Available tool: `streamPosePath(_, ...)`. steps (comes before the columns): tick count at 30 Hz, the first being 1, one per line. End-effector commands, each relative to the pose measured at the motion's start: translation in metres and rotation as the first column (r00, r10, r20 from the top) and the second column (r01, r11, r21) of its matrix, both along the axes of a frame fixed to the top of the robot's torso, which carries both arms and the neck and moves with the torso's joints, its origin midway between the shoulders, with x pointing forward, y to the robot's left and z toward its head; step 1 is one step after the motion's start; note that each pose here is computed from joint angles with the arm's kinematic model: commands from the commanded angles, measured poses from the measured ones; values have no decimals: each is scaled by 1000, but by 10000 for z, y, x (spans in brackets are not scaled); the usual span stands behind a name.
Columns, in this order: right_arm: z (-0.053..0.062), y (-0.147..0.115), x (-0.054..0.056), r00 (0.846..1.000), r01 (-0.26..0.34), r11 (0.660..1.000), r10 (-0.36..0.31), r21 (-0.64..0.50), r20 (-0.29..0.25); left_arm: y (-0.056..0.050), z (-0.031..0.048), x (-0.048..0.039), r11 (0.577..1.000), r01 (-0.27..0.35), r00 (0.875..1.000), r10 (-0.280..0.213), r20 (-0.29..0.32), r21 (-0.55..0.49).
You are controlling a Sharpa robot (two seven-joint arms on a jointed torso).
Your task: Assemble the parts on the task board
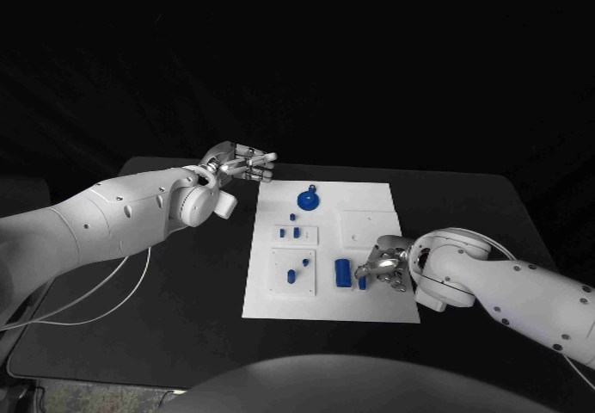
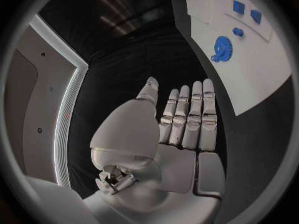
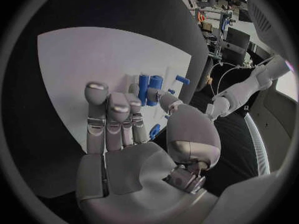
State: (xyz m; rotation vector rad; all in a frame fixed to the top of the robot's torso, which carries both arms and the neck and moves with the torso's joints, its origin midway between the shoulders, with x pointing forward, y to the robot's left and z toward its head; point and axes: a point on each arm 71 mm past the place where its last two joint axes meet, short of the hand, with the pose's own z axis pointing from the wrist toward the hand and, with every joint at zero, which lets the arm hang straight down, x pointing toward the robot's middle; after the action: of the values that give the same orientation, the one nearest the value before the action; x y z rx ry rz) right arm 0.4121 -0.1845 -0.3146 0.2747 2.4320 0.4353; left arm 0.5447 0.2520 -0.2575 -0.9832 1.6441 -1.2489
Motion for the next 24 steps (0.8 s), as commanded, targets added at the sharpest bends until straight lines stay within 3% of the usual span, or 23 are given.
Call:
streamPosePath(1, -11, -1, 4, 1000, -27, 999, 28, -37, 13, -32, 5, -5, 1000, 18, 1000, -18, 0, -7)
streamPosePath(24, -101, -21, 23, 1000, -5, 999, 5, -42, 2, -36, 0, -12, 1000, 30, 1000, -30, -5, 3)
